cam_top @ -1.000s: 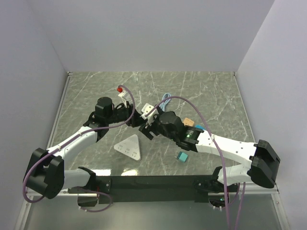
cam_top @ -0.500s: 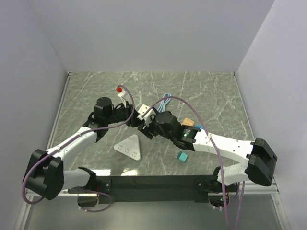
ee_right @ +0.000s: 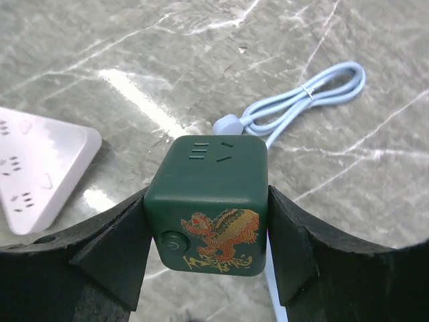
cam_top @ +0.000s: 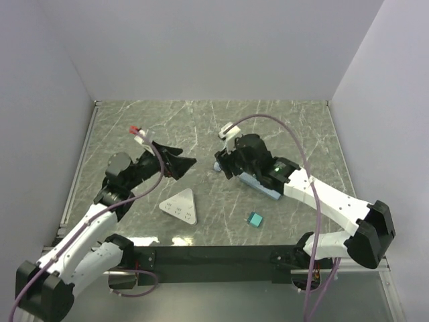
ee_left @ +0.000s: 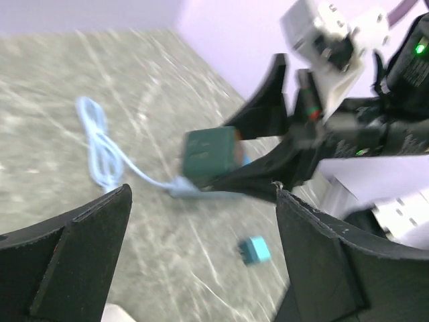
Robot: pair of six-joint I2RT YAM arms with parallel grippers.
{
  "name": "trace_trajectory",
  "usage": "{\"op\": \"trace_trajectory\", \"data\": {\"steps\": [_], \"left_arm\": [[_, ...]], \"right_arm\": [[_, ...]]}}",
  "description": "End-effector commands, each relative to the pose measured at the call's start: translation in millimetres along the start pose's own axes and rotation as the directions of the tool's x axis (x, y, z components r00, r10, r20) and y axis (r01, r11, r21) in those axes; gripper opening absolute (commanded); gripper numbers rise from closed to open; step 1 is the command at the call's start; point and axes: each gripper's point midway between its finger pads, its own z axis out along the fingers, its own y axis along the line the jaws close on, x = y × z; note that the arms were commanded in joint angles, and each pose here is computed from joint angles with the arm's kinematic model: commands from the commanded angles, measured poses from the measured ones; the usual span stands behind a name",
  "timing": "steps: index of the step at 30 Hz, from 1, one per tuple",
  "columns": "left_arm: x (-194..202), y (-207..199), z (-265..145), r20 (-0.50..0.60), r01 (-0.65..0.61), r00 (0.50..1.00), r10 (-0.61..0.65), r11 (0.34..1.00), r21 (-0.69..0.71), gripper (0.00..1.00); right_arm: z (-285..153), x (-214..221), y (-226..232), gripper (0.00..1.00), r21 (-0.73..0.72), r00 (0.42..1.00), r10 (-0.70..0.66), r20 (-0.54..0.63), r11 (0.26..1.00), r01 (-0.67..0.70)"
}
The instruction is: Insert the plug
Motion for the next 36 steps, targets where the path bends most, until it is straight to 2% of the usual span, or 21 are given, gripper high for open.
{"op": "trace_trajectory", "data": {"steps": [1, 4, 7, 11, 15, 20, 26, 27, 31, 36], "left_arm": [[-22, 18, -15, 0.144, -0.036, 0.988, 0.056, 0.990, -0.137, 0.94], [-17, 39, -29, 0.184, -0.008, 0.981, 0.056, 0.968, -0.251, 0.92], [0, 57, -39, 0.187, 0.039, 0.982, 0.024, 0.945, -0.325, 0.91], [28, 75, -50, 0.181, 0.093, 0.983, -0.021, 0.912, -0.399, 0.88], [49, 78, -54, 0.161, 0.107, 0.986, -0.039, 0.892, -0.440, 0.87], [74, 67, -44, 0.086, 0.083, 0.995, -0.048, 0.879, -0.469, 0.88], [108, 60, -44, 0.032, 0.090, 0.996, -0.086, 0.851, -0.518, 0.87], [114, 65, -49, 0.032, 0.104, 0.994, -0.104, 0.823, -0.559, 0.87], [138, 53, -57, -0.023, 0.087, 0.992, -0.126, 0.798, -0.596, 0.87], [143, 38, -63, -0.029, 0.105, 0.987, -0.156, 0.781, -0.615, 0.88]], "right_arm": [[-30, -46, -11, 0.00, -0.074, 0.988, 0.133, 0.081, 0.989, -0.128], [-36, -59, -28, 0.00, -0.100, 0.969, 0.241, 0.051, 0.967, -0.235], [-33, -71, -36, 0.00, -0.184, 0.938, 0.346, -0.010, 0.922, -0.342], [-27, -86, -33, 0.00, -0.318, 0.904, 0.421, -0.068, 0.850, -0.420], [-29, -102, -17, 0.00, -0.453, 0.890, 0.449, -0.072, 0.781, -0.431], [-36, -105, -13, 0.00, -0.512, 0.876, 0.475, -0.080, 0.734, -0.445], [-48, -101, -25, 0.00, -0.495, 0.872, 0.488, -0.040, 0.748, -0.442], [-50, -100, -27, 0.00, -0.487, 0.870, 0.491, -0.030, 0.753, -0.442], [-52, -94, -43, 0.00, -0.455, 0.856, 0.516, 0.018, 0.767, -0.452], [-50, -85, -45, 0.00, -0.473, 0.840, 0.539, 0.057, 0.756, -0.453]]}}
